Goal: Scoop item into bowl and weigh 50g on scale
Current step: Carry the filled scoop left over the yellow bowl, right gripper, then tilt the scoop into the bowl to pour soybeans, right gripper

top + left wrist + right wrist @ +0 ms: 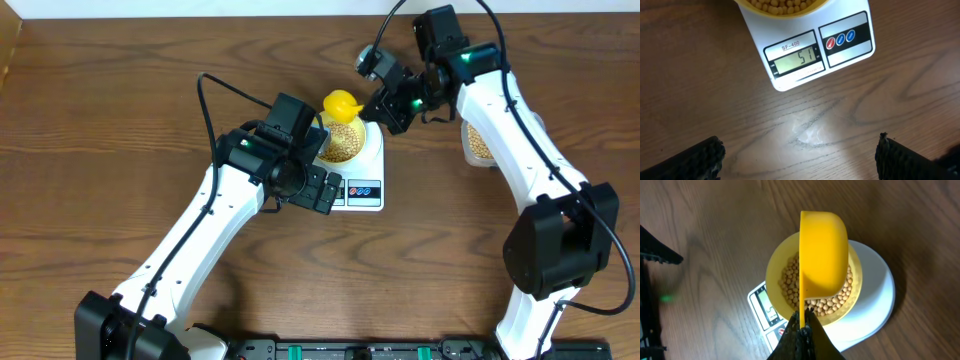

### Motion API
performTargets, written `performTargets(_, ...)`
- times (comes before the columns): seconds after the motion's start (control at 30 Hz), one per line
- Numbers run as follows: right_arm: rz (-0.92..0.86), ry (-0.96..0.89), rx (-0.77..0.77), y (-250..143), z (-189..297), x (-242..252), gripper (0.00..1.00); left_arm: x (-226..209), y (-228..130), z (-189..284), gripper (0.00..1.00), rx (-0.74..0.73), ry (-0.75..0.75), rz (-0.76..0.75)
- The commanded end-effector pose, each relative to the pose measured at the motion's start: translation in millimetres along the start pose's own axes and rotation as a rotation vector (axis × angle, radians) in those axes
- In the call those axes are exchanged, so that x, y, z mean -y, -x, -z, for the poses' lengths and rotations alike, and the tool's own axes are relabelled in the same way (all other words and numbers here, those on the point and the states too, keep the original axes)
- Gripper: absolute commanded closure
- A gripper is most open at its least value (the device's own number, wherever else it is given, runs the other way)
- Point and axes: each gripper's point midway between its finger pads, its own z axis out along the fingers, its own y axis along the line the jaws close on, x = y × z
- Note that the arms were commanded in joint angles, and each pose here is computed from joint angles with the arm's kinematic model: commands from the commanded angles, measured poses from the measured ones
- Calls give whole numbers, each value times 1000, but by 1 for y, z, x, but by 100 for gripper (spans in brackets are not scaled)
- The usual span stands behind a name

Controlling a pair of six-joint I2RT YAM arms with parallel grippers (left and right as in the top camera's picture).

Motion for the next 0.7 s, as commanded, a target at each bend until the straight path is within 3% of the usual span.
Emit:
performTargets(0.0,8,43,3,-4,-9,-8,99,-2,-2,-1,2,-3,15,14)
performTargets(0.67,66,-48,10,-20,-34,17,99,-2,-2,-1,2,-3,15,14)
